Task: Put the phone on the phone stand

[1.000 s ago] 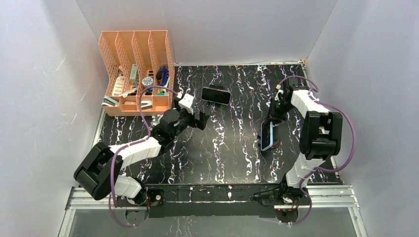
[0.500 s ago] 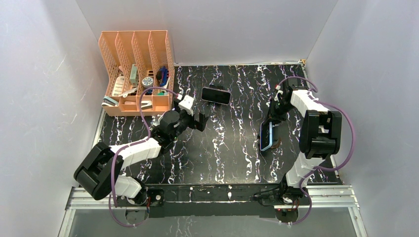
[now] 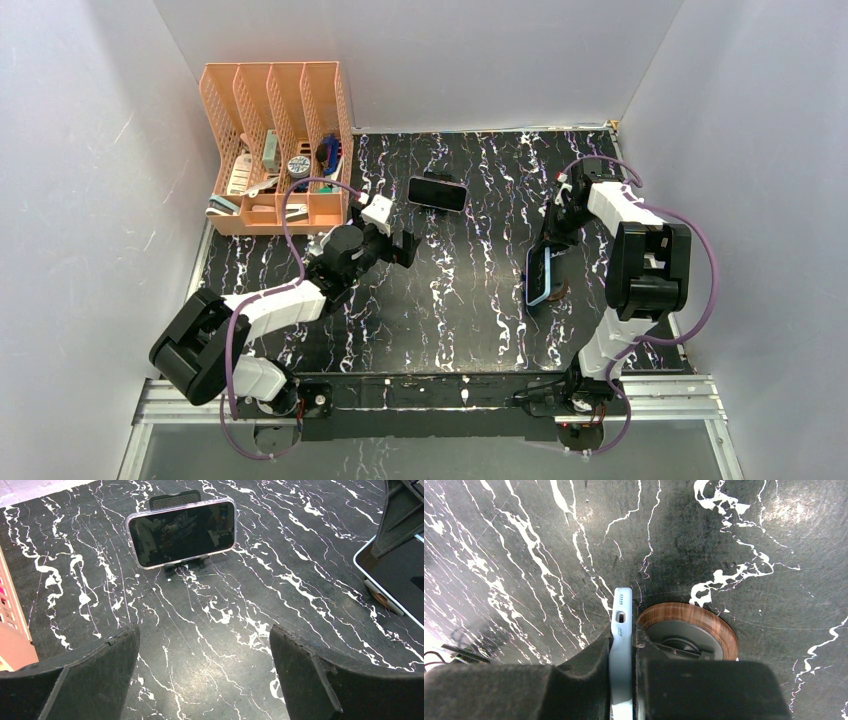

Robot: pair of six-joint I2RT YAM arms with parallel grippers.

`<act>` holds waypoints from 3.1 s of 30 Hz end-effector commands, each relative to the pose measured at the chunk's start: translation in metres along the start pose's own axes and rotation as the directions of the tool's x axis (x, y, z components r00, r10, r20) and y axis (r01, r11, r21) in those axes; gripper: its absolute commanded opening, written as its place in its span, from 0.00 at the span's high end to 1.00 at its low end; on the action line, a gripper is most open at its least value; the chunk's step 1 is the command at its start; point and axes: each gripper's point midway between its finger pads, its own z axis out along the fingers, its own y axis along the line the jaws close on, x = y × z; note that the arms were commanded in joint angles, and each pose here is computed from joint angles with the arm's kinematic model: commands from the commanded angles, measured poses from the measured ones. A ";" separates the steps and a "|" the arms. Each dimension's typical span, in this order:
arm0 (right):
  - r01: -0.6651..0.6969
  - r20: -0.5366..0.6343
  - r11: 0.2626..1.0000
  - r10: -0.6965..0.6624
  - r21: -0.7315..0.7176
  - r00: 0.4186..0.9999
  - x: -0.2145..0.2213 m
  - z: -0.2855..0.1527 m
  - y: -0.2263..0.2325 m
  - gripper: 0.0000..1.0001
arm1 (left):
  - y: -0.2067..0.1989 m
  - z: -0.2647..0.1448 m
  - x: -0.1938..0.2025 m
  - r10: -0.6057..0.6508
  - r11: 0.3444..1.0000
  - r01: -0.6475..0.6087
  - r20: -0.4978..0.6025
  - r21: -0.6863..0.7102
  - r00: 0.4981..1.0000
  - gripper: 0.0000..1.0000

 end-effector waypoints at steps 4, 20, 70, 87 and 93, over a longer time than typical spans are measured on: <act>-0.003 0.001 1.000 0.003 0.001 1.000 -0.007 -0.005 0.002 0.94 | 0.005 -0.002 -0.011 0.013 1.000 -0.012 0.040 -0.027 0.999 0.02; -0.003 -0.012 1.000 0.003 0.009 1.000 -0.007 -0.002 0.000 0.86 | 0.008 -0.006 -0.009 0.027 0.999 -0.025 0.040 -0.043 0.999 0.02; -0.033 -0.011 0.995 0.034 0.093 0.999 -0.005 -0.003 -0.013 0.66 | 0.006 -0.006 -0.009 0.035 0.999 -0.033 0.042 -0.033 0.999 0.02; -0.041 -0.010 0.992 0.042 0.120 0.999 -0.006 -0.004 -0.017 0.63 | 0.006 -0.006 -0.007 0.039 0.999 -0.038 0.037 -0.036 0.999 0.02; -0.048 -0.008 0.989 0.050 0.140 0.999 -0.006 -0.004 -0.020 0.63 | 0.006 -0.006 -0.007 0.040 0.999 -0.039 0.037 -0.034 0.999 0.02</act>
